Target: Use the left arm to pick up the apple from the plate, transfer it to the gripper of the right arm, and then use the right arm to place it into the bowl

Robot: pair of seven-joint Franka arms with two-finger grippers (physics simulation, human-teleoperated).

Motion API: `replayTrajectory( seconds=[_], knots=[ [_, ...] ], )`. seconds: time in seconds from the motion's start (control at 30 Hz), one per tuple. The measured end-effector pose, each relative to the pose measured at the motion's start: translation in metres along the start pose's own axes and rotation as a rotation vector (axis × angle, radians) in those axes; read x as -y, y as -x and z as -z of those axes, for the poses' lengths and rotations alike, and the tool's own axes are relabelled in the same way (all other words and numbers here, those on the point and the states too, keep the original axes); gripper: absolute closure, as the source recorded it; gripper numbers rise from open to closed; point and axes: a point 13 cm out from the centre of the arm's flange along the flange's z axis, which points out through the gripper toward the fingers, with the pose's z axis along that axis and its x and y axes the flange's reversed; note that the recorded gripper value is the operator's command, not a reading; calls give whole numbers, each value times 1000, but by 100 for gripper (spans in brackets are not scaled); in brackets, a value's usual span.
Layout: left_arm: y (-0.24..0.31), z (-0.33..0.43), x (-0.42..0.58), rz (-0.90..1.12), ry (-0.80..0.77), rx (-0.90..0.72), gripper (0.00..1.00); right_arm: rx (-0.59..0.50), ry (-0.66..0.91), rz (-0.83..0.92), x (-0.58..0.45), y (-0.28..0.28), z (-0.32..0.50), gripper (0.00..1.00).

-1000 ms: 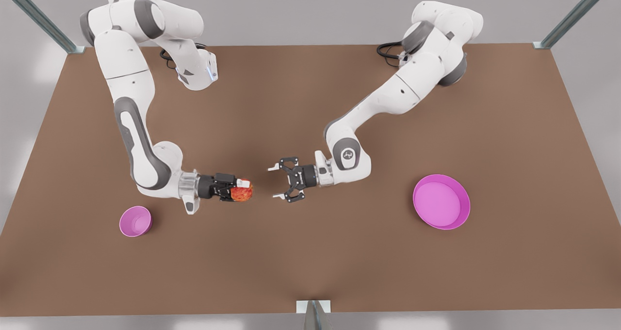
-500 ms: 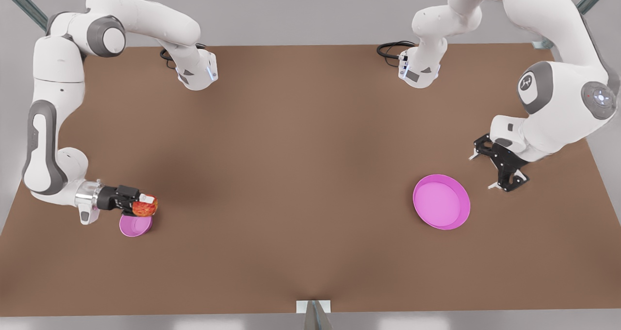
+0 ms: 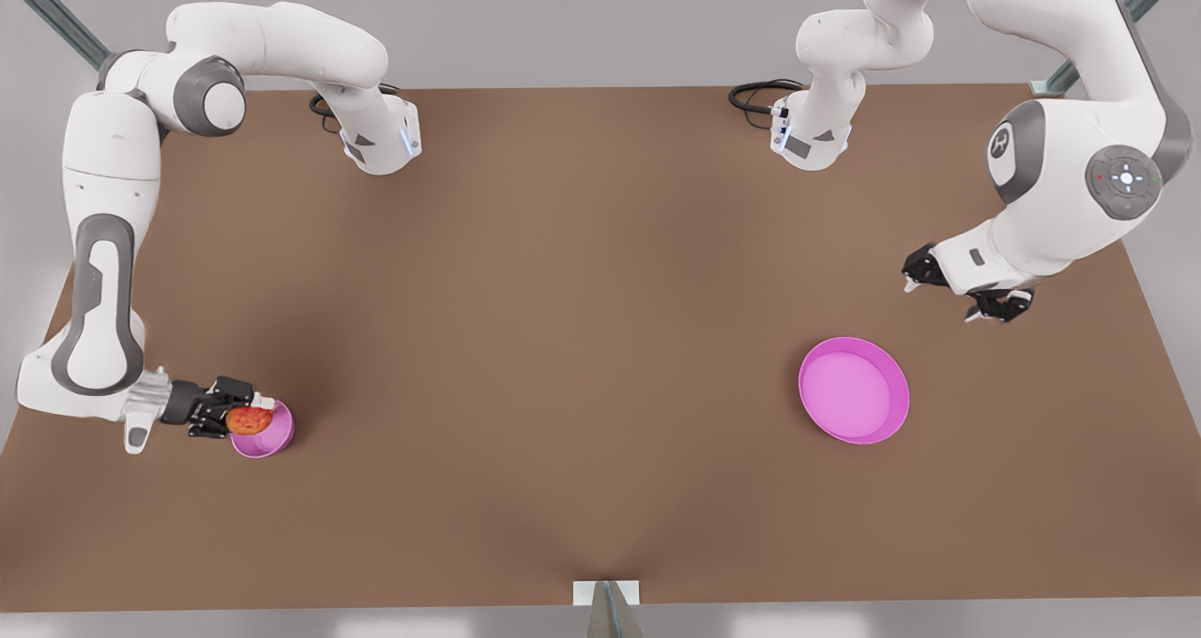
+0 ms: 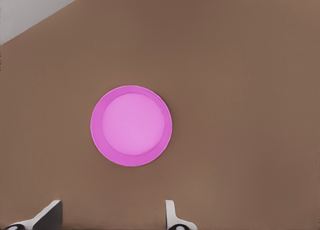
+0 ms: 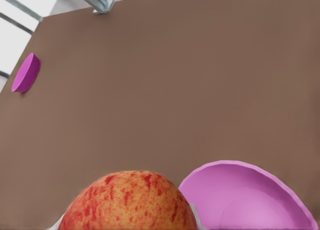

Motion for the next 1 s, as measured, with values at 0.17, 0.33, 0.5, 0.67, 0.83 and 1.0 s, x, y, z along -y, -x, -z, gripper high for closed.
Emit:
replayTrajectory(
  seconds=[0.17,0.33,0.5,0.67,0.83,1.0],
  knots=[
    [-3,-1,0,124,-4,-11,0,-53,-134,56,25,-2,11,21],
    [-4,-1,1,217,-4,-16,0,-65,-188,79,36,-1,15,0],
    [-4,-2,1,288,-4,-18,0,-66,-220,101,35,5,25,0],
    [-4,-2,2,338,-4,-19,0,-295,-436,416,-144,112,94,0],
    [-3,1,2,378,-1,-13,0,-466,-604,487,-329,155,104,0],
    [-2,3,1,409,0,-8,0,-514,-706,199,-324,85,130,0]
  ],
)
